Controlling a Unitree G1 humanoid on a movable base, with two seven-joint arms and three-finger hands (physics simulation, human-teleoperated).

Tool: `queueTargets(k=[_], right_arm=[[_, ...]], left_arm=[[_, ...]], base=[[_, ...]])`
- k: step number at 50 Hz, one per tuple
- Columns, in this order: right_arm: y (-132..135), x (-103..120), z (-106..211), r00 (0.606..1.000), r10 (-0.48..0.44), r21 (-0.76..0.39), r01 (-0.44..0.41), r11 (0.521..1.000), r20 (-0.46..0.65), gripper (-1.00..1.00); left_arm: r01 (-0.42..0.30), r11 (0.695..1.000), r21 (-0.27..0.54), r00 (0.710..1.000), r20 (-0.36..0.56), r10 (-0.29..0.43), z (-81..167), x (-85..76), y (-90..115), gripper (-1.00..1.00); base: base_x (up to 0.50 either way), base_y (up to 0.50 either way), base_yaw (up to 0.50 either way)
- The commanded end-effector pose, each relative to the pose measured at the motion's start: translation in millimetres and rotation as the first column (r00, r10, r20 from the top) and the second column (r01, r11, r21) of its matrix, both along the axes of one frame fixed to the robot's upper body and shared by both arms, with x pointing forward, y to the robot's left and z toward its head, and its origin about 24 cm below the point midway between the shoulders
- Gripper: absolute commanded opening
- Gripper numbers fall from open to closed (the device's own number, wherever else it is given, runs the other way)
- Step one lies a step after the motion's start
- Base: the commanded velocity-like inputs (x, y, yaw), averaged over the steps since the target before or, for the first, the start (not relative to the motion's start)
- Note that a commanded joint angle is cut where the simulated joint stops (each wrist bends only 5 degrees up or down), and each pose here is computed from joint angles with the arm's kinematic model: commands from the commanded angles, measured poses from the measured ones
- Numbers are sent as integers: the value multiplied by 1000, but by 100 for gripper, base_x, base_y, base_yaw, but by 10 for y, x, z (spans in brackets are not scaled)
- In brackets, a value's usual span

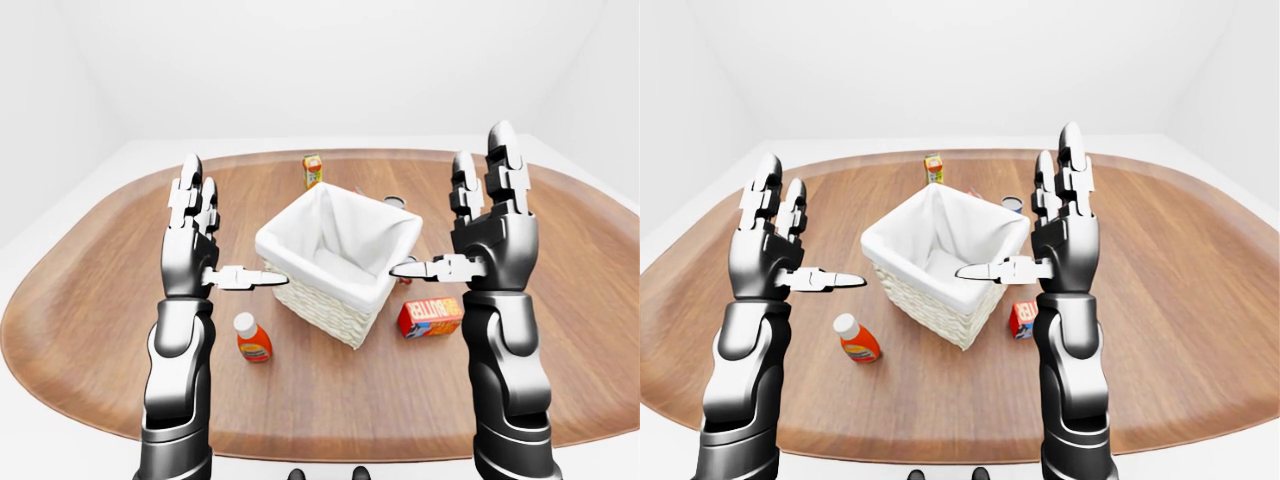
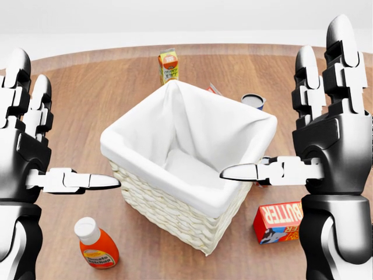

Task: Pick up the butter and put it in the basket.

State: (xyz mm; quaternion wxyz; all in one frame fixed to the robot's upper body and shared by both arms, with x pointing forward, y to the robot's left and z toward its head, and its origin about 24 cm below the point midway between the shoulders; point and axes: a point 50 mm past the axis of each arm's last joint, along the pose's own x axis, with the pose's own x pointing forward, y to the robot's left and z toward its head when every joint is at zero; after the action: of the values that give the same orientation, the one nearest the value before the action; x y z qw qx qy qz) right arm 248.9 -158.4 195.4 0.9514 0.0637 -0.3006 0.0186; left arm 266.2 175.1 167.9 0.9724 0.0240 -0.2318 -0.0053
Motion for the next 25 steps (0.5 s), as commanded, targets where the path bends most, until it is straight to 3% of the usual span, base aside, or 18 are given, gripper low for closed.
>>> queueTargets(k=[1, 17, 19, 25], right_arm=[[7, 7, -29, 1000, -6, -12, 6, 1000, -13, 100], [0, 43, -79, 999, -14, -59, 11, 998, -37, 100], [-6, 106, -188, 996, -22, -171, 6, 985, -90, 100], [-107, 242, -418, 977, -57, -362, -21, 932, -204, 100]], left_arm=[[-4, 1000, -5, 1000, -8, 4, -19, -1, 5, 100], [-3, 1000, -7, 1000, -12, 3, -28, 1, 10, 100], [-3, 1000, -7, 1000, -13, 3, -32, -2, 11, 100], [-5, 1000, -8, 1000, -12, 5, -33, -12, 13, 100]], base=[[8, 0, 0], [1, 0, 0], [0, 0, 0], [0, 0, 0]])
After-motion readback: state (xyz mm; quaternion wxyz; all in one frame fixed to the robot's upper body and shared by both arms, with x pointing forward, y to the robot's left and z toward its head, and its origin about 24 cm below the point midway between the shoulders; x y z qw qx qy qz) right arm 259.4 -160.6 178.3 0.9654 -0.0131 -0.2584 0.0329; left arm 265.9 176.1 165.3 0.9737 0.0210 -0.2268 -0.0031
